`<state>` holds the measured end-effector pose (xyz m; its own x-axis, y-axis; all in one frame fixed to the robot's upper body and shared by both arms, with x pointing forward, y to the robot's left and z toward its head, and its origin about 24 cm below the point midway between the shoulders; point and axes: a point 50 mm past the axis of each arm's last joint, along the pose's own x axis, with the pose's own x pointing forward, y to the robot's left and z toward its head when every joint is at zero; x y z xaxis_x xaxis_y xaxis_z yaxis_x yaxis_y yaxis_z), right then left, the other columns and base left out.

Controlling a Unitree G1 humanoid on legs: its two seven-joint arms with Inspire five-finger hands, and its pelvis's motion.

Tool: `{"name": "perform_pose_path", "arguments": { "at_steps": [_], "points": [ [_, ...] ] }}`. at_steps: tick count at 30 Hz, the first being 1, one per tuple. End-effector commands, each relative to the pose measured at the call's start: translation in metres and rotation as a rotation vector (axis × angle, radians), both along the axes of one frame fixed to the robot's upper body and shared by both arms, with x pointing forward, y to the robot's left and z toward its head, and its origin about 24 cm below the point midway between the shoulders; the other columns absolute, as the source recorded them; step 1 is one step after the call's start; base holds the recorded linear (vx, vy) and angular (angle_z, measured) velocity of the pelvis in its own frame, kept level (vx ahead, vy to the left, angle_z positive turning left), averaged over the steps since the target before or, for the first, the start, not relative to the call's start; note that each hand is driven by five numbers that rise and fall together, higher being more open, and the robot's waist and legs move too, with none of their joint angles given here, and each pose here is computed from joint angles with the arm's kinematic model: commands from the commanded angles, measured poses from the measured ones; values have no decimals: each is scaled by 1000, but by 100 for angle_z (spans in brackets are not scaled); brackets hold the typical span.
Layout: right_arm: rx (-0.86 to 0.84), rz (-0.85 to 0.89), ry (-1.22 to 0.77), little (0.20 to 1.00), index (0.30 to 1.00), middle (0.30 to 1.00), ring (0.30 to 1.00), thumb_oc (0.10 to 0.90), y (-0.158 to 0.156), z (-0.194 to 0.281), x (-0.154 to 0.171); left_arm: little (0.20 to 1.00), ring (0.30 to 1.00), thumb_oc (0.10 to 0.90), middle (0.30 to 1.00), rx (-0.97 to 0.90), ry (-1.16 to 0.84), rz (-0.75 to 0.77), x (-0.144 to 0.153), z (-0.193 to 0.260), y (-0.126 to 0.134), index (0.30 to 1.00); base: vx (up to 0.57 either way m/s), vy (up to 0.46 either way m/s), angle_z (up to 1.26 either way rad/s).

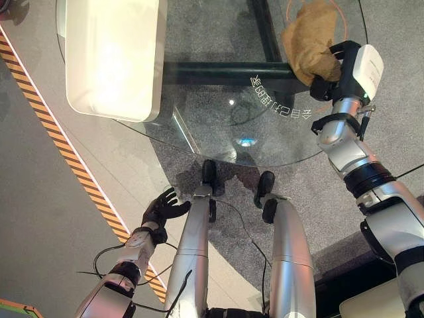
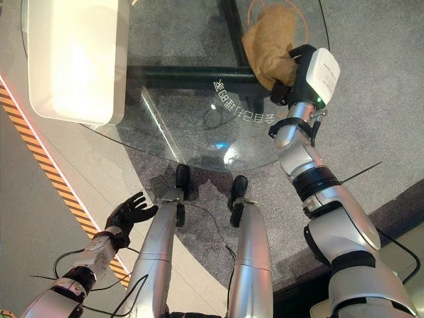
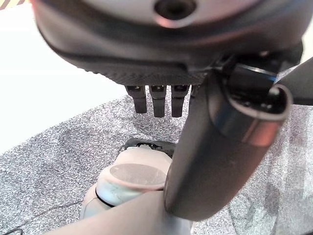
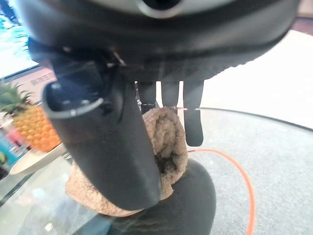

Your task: Wipe the table with a cloth and put it in the basket.

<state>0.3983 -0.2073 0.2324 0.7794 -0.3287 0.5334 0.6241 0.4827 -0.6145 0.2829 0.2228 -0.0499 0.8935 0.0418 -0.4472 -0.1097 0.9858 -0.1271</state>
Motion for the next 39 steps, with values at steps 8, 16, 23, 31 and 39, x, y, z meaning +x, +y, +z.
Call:
{"name": "perform_pose_path", "arguments": {
  "at_steps": [8,16,23,31,39],
  "points": [
    [-139,322,31,200,300,300,300,100,67,-8,-6,900,900,800,900,-19,28,15,-14,-16,-10,900,0,0,0],
    [-157,416,103,200,300,300,300,100,88,-24,-8,900,900,800,900,-18,28,10,-13,-16,-16,900,-18,-1,0],
    [-211,546,170,200,300,300,300,100,116,-35,-16,900,900,800,900,-24,10,7,-5,-10,-21,900,-11,1,0],
    [-240,641,232,200,300,300,300,100,138,-53,-25,900,900,800,900,-25,10,3,-3,-9,-27,900,0,0,0],
    [-250,707,267,200,300,300,300,100,152,-61,-32,900,900,800,900,-18,9,0,-1,-8,-29,900,0,0,0]
  ]
}}
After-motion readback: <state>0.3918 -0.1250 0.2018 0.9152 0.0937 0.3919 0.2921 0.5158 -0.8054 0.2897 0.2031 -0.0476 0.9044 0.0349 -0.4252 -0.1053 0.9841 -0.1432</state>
